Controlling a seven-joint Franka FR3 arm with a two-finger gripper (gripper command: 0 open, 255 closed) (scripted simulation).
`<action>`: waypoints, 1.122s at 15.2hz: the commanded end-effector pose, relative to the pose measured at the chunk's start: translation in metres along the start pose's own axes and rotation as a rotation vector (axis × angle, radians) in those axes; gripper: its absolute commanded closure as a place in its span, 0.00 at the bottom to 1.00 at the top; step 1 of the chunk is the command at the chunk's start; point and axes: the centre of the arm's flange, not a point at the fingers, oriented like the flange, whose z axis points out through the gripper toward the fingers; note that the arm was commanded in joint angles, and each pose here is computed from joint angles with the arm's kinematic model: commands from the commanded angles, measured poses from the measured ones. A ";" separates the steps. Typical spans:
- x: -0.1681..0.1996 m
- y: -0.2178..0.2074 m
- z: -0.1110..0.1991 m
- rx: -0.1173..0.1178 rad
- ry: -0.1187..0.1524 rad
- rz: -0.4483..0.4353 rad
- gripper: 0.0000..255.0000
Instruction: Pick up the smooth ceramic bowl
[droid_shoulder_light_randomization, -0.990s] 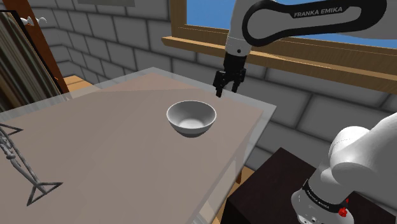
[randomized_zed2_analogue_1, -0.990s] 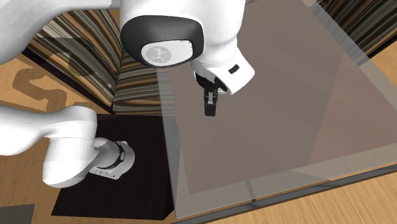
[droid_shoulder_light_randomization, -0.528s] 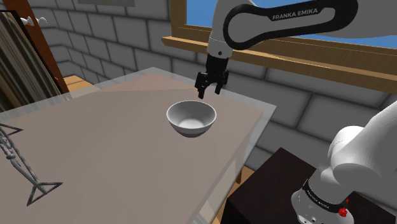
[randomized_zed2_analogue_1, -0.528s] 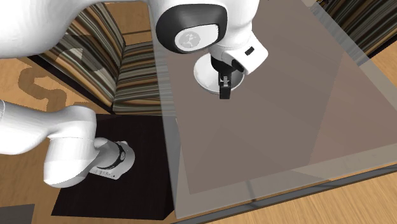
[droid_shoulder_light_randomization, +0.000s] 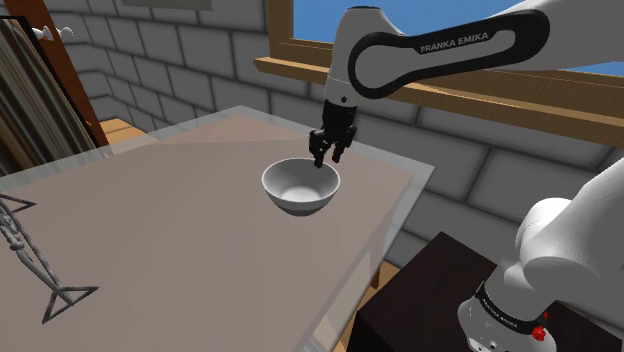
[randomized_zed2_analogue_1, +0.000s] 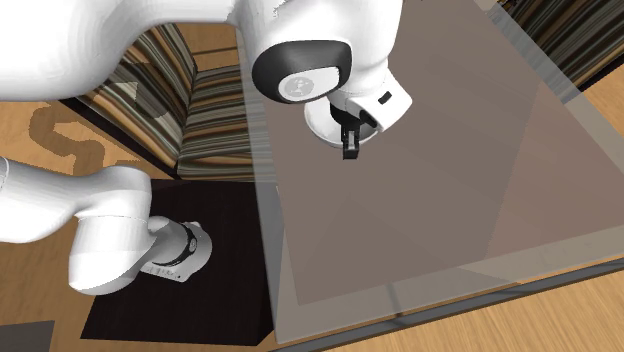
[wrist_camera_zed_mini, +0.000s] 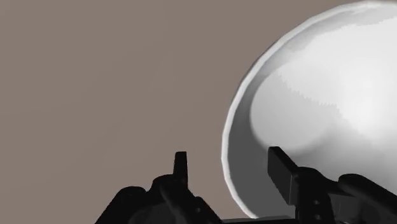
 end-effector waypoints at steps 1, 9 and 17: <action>0.000 0.000 0.001 0.000 0.000 0.000 1.00; 0.000 0.000 0.001 0.000 0.000 0.000 1.00; 0.004 -0.004 -0.041 0.000 0.000 0.000 1.00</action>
